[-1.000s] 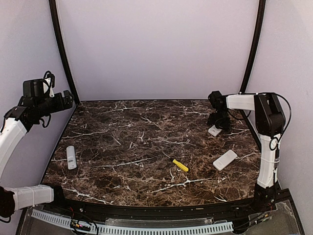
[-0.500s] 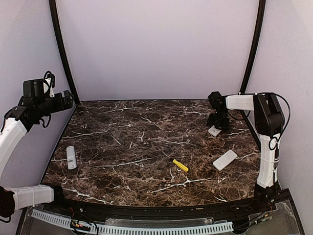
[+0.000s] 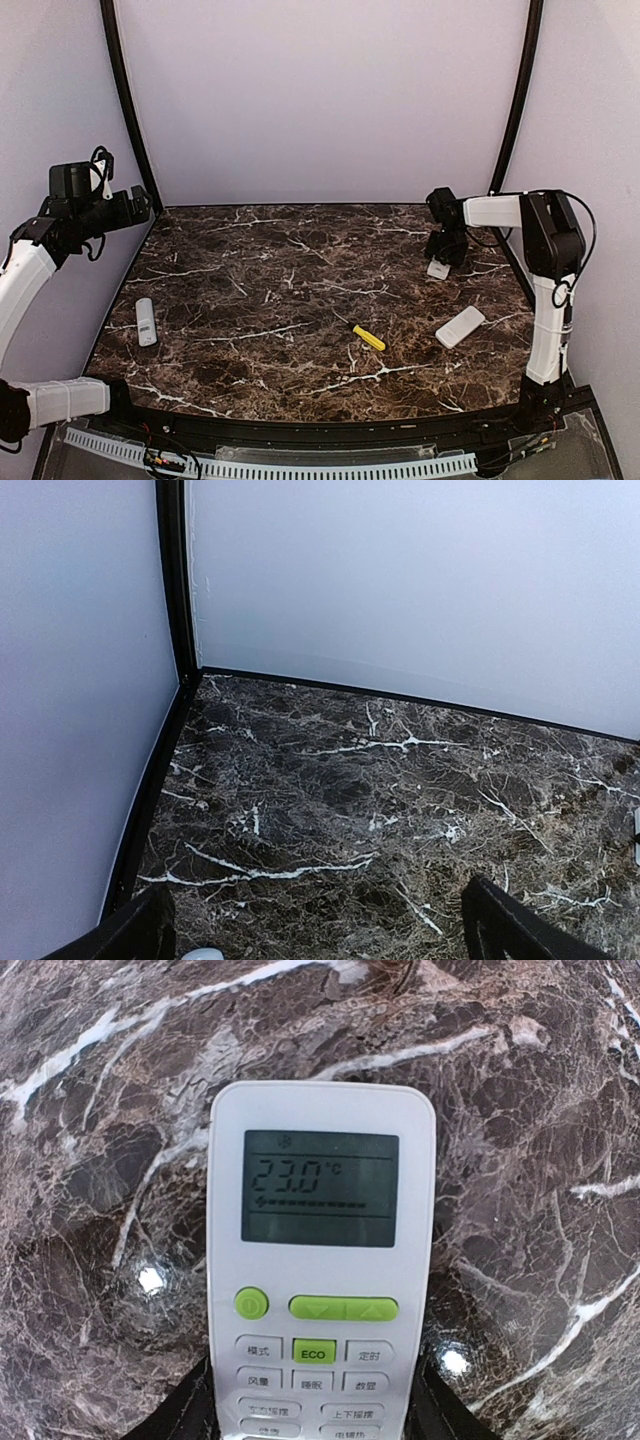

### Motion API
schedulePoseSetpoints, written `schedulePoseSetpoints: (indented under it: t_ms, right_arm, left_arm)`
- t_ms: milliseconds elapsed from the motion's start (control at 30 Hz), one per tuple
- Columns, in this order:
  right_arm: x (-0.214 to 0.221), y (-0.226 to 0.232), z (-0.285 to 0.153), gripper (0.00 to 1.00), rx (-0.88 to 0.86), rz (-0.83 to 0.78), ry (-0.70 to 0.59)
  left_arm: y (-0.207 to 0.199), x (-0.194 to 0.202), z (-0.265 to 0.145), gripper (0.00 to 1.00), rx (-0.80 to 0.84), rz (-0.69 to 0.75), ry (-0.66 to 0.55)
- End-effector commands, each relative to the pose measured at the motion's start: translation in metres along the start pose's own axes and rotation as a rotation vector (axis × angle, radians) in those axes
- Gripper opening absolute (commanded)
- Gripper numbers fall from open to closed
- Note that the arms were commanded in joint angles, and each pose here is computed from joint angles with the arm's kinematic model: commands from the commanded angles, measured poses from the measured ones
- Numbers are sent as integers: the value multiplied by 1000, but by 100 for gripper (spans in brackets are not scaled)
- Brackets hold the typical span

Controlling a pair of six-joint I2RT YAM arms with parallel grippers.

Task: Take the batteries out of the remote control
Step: Pick up the remote control from the center of the board, then pass from the right arm to the left

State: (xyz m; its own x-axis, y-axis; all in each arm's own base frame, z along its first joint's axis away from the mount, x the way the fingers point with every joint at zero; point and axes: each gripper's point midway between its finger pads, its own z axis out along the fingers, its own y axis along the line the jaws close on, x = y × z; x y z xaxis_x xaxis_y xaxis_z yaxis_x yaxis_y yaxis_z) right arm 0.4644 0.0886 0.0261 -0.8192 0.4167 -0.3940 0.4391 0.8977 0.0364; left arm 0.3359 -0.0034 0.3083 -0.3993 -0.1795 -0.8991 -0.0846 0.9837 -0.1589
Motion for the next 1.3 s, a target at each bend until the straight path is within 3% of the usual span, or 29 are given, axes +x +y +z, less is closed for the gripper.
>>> schedulePoseSetpoints:
  t_ms: [0, 300, 533, 900, 1033, 1267]
  right_arm:
    - [-3, 6, -17, 51, -67, -33, -48]
    - [-14, 29, -61, 49, -276, -158, -165]
    - [-2, 67, -133, 52, -454, -399, -313]
    - [96, 167, -257, 53, -828, -787, -441]
    - [131, 198, -287, 53, -933, -867, -457]
    - [183, 246, -307, 53, -1047, -974, -426]
  left_arm:
    - [-1, 4, 3, 99, 10, 17, 7]
    - [-8, 8, 8, 99, 50, 18, 23]
    - [-63, 10, 12, 98, 311, -88, 63]
    - [-217, 26, 13, 98, 785, -81, 272]
    - [-244, 39, 13, 98, 903, -128, 335]
    - [-255, 80, 18, 98, 972, -146, 462]
